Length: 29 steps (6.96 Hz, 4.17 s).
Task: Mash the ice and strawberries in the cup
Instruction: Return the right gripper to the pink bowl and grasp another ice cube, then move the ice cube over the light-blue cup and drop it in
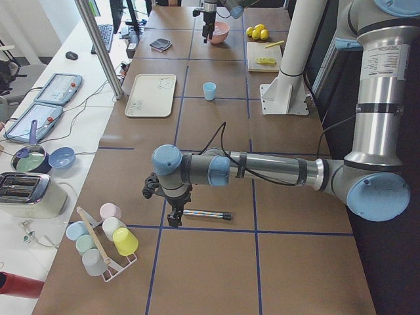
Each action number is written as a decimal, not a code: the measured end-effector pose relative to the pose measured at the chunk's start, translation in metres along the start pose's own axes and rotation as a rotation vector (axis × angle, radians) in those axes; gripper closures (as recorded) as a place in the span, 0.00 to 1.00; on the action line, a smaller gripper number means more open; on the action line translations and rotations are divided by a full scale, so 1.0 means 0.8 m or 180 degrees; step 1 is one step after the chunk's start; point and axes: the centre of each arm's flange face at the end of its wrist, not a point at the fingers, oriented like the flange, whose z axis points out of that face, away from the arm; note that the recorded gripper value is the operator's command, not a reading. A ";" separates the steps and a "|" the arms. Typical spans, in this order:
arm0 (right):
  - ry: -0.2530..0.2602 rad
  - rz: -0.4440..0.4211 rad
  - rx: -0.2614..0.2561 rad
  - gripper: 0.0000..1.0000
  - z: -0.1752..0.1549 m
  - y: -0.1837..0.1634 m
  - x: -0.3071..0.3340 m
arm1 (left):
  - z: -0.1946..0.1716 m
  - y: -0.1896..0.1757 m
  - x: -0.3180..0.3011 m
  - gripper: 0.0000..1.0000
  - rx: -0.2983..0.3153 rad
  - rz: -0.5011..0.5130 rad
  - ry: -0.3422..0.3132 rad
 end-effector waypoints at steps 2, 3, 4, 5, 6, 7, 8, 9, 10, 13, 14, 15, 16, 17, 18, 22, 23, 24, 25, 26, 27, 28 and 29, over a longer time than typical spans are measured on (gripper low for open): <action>0.0339 -0.0868 0.0010 0.00 -0.018 -0.012 0.137 | -0.001 0.000 0.002 0.00 0.0008 0.0000 0.0023; 0.0477 -0.1232 -0.0016 0.01 -0.026 -0.019 0.194 | 0.000 0.000 0.003 0.00 0.0011 -0.0004 0.0058; 0.0583 -0.1492 -0.0072 0.01 -0.027 -0.027 0.241 | 0.000 0.001 0.003 0.00 0.0014 -0.0005 0.0077; 0.0650 -0.1682 -0.0164 0.03 -0.021 -0.030 0.277 | 0.000 0.002 0.004 0.00 0.0018 -0.0004 0.0086; 0.0675 -0.1788 -0.0245 0.08 -0.015 -0.028 0.298 | 0.000 0.004 0.005 0.00 0.0018 -0.0005 0.0089; 0.0662 -0.1829 -0.0295 0.12 -0.012 -0.026 0.307 | 0.000 0.008 0.005 0.00 0.0015 -0.0008 0.0093; 0.0629 -0.1854 -0.0333 0.12 -0.010 -0.023 0.309 | 0.001 0.010 0.004 0.00 0.0012 -0.0010 0.0094; 0.0616 -0.1862 -0.0366 0.12 -0.006 -0.022 0.312 | 0.002 0.011 0.004 0.00 0.0008 -0.0014 0.0095; 0.0629 -0.1857 -0.0398 0.12 0.001 -0.023 0.317 | 0.002 0.012 0.004 0.00 0.0006 -0.0016 0.0097; 0.0679 -0.1854 -0.0475 0.23 0.021 -0.027 0.323 | 0.002 0.012 0.004 0.00 0.0010 -0.0012 0.0098; 0.0683 -0.1862 -0.0495 0.38 0.024 -0.026 0.322 | 0.001 0.012 0.005 0.00 0.0011 -0.0010 0.0097; 0.0686 -0.1864 -0.0500 0.55 0.026 -0.026 0.322 | 0.001 0.012 0.005 0.00 0.0012 -0.0010 0.0097; 0.0692 -0.1865 -0.0498 0.78 0.026 -0.026 0.322 | 0.001 0.011 0.005 0.00 0.0013 -0.0009 0.0097; 0.0701 -0.1869 -0.0493 0.97 0.026 -0.026 0.321 | 0.001 0.011 0.005 0.00 0.0014 -0.0008 0.0097; 0.0705 -0.1878 -0.0488 1.00 0.026 -0.027 0.321 | 0.001 0.011 0.005 0.00 0.0014 -0.0008 0.0097; 0.0488 -0.1994 -0.0303 1.00 -0.004 -0.024 0.299 | 0.001 0.012 0.005 0.00 0.0012 -0.0010 0.0097; 0.0342 -0.1965 -0.0240 1.00 -0.024 -0.018 0.279 | 0.001 0.012 0.005 0.00 0.0012 -0.0010 0.0097; 0.0198 -0.1808 -0.0178 1.00 -0.042 -0.012 0.252 | 0.001 0.011 0.005 0.00 0.0015 -0.0009 0.0097; 0.0048 -0.1576 -0.0121 1.00 -0.057 -0.011 0.215 | 0.000 0.011 0.005 0.00 0.0016 -0.0009 0.0098; -0.0154 -0.1321 -0.0101 1.00 -0.067 -0.013 0.158 | 0.001 0.011 0.006 0.00 0.0018 -0.0010 0.0116; -0.0349 -0.1074 -0.0124 1.00 -0.070 -0.015 0.090 | 0.001 0.011 0.007 0.00 0.0021 -0.0014 0.0145; -0.0515 -0.0849 -0.0168 1.00 -0.067 -0.012 0.011 | 0.001 0.011 0.007 0.00 0.0022 -0.0016 0.0158; -0.0628 -0.0660 -0.0204 1.00 -0.055 0.004 -0.069 | 0.001 0.011 0.008 0.00 0.0023 -0.0016 0.0162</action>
